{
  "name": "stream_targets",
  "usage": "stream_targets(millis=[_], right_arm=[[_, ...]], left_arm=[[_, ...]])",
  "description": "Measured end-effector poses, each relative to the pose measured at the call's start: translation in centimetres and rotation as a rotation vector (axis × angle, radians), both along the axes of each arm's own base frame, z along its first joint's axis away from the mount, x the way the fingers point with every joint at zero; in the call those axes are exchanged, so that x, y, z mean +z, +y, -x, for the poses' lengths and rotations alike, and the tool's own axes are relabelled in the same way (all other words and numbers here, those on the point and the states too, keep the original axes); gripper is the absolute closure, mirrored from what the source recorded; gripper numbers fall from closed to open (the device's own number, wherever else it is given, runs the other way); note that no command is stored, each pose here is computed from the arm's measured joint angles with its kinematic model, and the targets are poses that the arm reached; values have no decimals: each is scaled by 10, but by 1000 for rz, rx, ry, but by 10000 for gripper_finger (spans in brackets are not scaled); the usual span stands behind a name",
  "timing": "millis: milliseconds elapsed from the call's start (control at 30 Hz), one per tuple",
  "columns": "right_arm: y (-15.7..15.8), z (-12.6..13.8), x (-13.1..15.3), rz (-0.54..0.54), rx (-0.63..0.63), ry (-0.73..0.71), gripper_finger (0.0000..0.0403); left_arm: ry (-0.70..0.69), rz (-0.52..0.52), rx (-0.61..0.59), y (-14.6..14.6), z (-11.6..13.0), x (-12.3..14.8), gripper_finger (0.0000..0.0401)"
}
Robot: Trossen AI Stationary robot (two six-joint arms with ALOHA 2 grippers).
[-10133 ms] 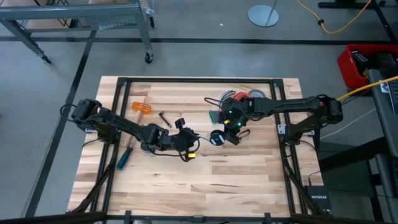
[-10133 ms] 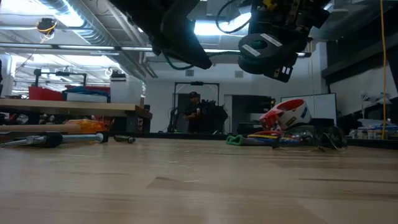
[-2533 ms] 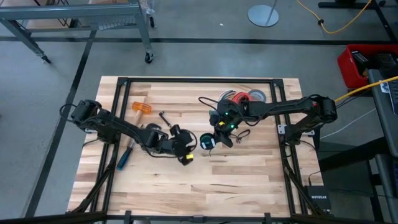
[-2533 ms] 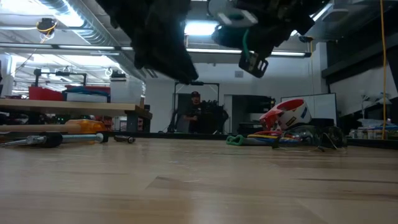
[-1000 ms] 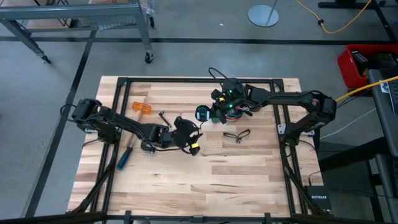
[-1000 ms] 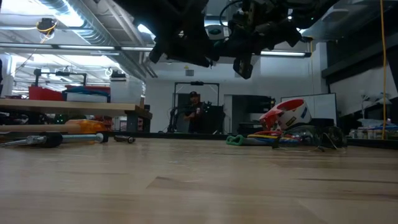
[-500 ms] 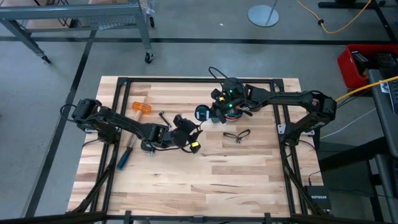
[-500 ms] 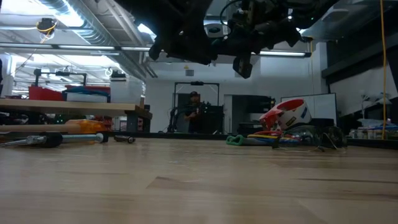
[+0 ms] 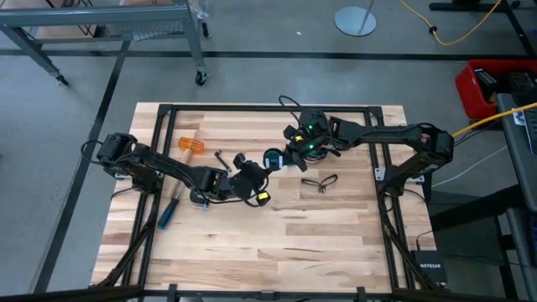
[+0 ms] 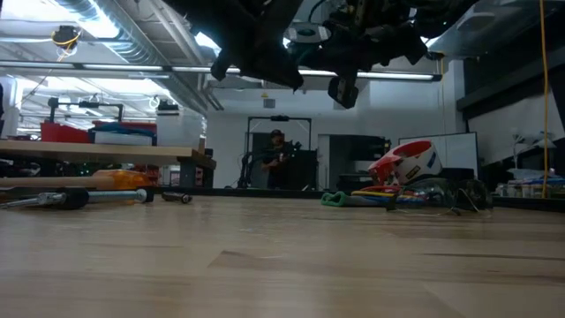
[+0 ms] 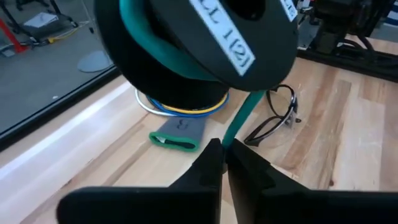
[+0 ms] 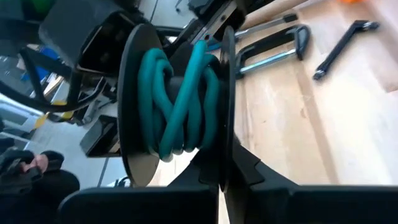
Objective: Coil cords
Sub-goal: Coil the green wire to the spool
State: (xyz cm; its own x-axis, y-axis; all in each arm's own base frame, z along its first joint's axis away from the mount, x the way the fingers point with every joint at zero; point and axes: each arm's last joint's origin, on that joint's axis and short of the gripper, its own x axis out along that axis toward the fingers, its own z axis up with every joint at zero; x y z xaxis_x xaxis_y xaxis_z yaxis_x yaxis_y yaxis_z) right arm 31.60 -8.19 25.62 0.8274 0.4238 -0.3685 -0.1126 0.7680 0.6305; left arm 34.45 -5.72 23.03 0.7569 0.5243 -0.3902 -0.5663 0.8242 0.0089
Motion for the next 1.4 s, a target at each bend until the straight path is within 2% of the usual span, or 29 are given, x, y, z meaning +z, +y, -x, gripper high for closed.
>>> stream_targets(millis=[333,567,767,967,1167,1400], right_arm=[[3,5,-6,-55,64,68,400],[5,9,-11,-62,111,112,400],[6,10,-12,-44,164,92,400],[9,11,-14,56,227,43,400],[26,7,-16,201,277,24,400],[37,5,-15,250,312,0,400]], left_arm=[[24,-24,-34,-8,2,-1,397],[22,-25,-44,-10,2,0,397],[12,-19,-45,-11,2,0,398],[7,-8,-51,-11,2,1,399],[3,12,-95,-14,6,7,399],[-19,28,-136,-21,11,16,399]])
